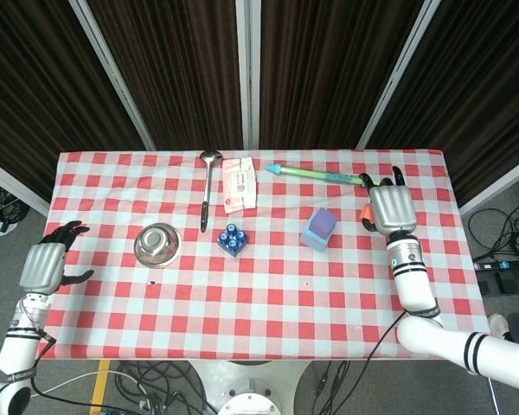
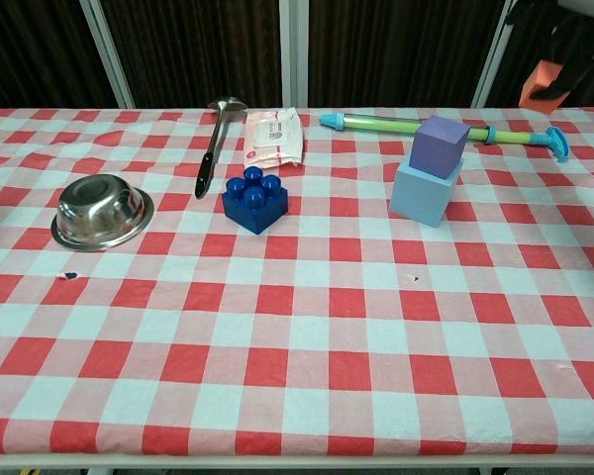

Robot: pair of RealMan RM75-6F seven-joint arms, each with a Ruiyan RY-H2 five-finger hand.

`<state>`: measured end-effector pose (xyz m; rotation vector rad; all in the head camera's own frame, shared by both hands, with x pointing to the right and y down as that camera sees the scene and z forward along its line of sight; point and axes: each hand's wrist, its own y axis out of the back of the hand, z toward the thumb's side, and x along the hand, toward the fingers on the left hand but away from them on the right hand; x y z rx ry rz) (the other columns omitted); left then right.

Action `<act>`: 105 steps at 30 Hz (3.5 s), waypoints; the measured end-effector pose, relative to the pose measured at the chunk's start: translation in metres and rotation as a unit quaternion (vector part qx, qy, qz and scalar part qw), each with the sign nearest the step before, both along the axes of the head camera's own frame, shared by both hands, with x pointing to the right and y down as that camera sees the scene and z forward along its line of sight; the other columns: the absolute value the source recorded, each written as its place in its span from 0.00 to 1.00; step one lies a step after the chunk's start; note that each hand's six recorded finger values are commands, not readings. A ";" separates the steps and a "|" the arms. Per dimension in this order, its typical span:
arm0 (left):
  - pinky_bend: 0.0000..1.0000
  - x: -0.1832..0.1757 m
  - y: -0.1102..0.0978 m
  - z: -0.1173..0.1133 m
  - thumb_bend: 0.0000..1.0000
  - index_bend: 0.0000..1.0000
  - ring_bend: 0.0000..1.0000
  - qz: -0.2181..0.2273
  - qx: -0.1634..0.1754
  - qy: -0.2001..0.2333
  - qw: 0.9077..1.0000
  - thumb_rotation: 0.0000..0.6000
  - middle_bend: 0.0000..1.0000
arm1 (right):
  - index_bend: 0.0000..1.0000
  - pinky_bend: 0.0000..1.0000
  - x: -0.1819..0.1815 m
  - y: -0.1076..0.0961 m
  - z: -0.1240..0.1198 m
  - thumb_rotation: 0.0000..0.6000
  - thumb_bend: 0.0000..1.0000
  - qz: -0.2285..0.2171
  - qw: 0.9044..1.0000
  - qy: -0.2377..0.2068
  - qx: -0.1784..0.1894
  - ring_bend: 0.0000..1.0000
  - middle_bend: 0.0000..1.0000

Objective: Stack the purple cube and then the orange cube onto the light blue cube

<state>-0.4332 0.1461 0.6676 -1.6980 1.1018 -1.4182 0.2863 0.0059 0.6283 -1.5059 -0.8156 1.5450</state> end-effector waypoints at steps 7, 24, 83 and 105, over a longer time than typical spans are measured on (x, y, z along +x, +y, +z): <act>0.31 0.007 0.002 0.002 0.06 0.30 0.22 0.026 0.008 -0.016 1.000 1.00 0.26 | 0.17 0.02 -0.017 -0.010 -0.026 1.00 0.14 -0.002 1.000 -0.008 0.003 0.27 0.54; 0.31 0.007 0.001 0.003 0.06 0.32 0.22 0.041 0.025 -0.011 0.999 1.00 0.27 | 0.18 0.02 -0.070 -0.003 -0.005 1.00 0.17 0.007 0.997 -0.020 -0.068 0.28 0.56; 0.31 0.004 -0.005 -0.001 0.06 0.32 0.22 0.017 0.018 0.030 0.999 1.00 0.27 | 0.19 0.04 -0.103 -0.012 0.032 1.00 0.19 0.119 0.984 0.032 -0.128 0.30 0.56; 0.31 0.003 -0.006 0.000 0.06 0.32 0.22 0.011 0.017 0.040 0.999 1.00 0.27 | 0.19 0.04 -0.113 -0.015 0.036 1.00 0.18 0.110 0.985 0.028 -0.130 0.28 0.53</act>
